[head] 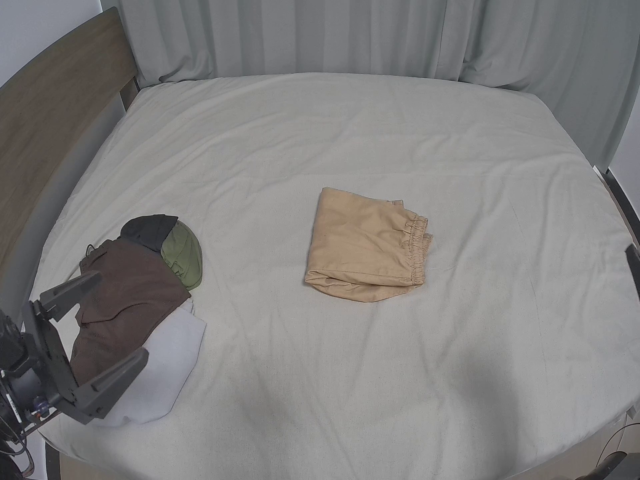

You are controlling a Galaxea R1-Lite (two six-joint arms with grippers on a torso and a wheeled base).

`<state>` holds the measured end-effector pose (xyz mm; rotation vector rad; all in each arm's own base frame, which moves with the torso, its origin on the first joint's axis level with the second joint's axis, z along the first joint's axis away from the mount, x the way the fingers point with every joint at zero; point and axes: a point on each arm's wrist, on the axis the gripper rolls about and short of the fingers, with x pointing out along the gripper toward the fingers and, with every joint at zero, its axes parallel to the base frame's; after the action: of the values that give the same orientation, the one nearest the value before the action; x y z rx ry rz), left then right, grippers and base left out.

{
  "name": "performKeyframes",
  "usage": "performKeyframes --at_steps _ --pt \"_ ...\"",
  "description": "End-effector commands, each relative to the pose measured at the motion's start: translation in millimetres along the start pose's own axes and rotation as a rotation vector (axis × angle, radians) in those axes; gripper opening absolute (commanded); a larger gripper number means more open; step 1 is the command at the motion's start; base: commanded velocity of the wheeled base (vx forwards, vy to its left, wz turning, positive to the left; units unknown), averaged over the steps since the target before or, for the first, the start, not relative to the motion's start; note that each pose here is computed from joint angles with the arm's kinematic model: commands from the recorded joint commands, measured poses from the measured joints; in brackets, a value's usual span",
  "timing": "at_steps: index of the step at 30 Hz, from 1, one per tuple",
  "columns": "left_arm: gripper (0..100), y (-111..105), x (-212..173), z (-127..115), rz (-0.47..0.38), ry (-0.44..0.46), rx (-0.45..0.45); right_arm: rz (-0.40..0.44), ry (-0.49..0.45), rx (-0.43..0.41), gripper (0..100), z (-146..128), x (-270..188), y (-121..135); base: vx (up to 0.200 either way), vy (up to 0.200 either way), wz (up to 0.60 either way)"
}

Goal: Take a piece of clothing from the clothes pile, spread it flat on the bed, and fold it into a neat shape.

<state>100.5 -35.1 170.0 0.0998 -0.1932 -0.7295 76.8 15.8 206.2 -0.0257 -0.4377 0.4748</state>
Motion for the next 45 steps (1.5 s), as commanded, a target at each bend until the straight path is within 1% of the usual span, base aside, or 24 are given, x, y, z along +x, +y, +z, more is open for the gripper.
performKeyframes --at_steps 1,3,4,5,9,13,15,20,24,26,30,33,35,36,37,40,42,43,44,45 --pt "100 -16.5 -36.2 17.3 0.083 -0.098 0.052 0.009 -0.149 -0.074 100 25.6 -56.0 23.4 0.000 0.000 0.00" --pt "100 -19.3 -43.4 17.8 0.131 -0.105 0.053 0.008 -0.152 -0.077 100 24.2 -67.3 27.9 0.000 0.000 0.00" --pt "100 -19.6 -44.1 18.0 0.136 -0.108 0.054 0.008 -0.151 -0.076 100 23.7 -68.1 28.2 0.000 0.000 0.00" --pt "100 -22.9 -50.7 15.2 0.162 -0.104 0.051 0.003 -0.149 -0.079 100 20.7 -77.2 31.8 0.000 0.000 0.00" --pt "100 -32.6 -66.6 1.8 0.172 -0.072 0.037 -0.031 -0.155 -0.126 100 14.1 -89.2 37.1 0.000 0.000 0.00" --pt "100 -41.6 -82.2 -2.5 0.190 -0.084 0.040 -0.033 -0.164 -0.134 100 3.3 -100.3 41.6 0.000 0.000 0.00" --pt "100 -44.4 -86.8 -4.4 0.193 -0.088 0.039 -0.030 -0.173 -0.139 100 2.2 -104.4 43.5 0.000 0.000 0.00" --pt "100 -55.9 -104.0 -19.4 0.204 -0.063 0.029 -0.031 -0.184 -0.147 100 -5.0 -120.4 50.6 0.000 0.000 0.00" --pt "100 -63.7 -115.1 -28.7 0.222 -0.064 0.035 -0.044 -0.162 -0.151 100 -12.5 -127.6 54.0 0.000 0.000 0.00" --pt "100 -65.6 -117.3 -32.7 0.230 -0.055 0.034 -0.057 -0.123 -0.136 100 -17.5 -128.1 54.4 0.000 0.000 0.00" --pt "100 -65.5 -117.3 -32.5 0.243 -0.056 0.033 -0.073 -0.042 -0.099 100 -26.5 -127.4 53.0 0.000 0.000 0.00" --pt "100 -64.9 -117.2 -36.8 0.280 -0.016 0.016 -0.110 0.045 -0.067 100 -36.0 -127.5 51.5 0.000 0.000 0.00" --pt "100 -64.6 -117.2 -43.0 0.328 0.045 -0.002 -0.165 0.125 -0.077 100 -44.4 -128.4 50.0 0.000 0.000 0.00" --pt "100 -64.6 -117.2 -43.8 0.337 0.053 -0.006 -0.174 0.140 -0.081 100 -46.0 -128.7 49.7 0.000 0.000 0.00" --pt "100 -64.3 -117.6 -47.9 0.377 0.093 -0.021 -0.218 0.218 -0.096 100 -53.6 -130.2 48.7 0.000 0.000 0.00" --pt "100 -64.2 -118.0 -51.7 0.421 0.132 -0.031 -0.234 0.306 -0.078 100 -62.5 -132.6 48.7 0.000 0.000 0.00" --pt "100 -64.3 -118.1 -53.1 0.476 0.151 -0.024 -0.234 0.373 -0.051 100 -69.5 -134.9 49.1 0.000 0.000 0.00" --pt "100 -64.3 -118.1 -53.3 0.484 0.153 -0.022 -0.236 0.379 -0.045 100 -70.1 -135.1 49.2 0.000 0.000 0.00" --pt "100 -64.4 -118.3 -54.4 0.519 0.167 -0.019 -0.243 0.372 -0.044 100 -69.4 -134.9 49.0 0.000 0.000 0.00" --pt "100 -64.4 -118.3 -54.4 0.519 0.167 -0.019 -0.243 0.372 -0.044 100 -69.4 -134.9 49.0 0.000 0.000 0.00"
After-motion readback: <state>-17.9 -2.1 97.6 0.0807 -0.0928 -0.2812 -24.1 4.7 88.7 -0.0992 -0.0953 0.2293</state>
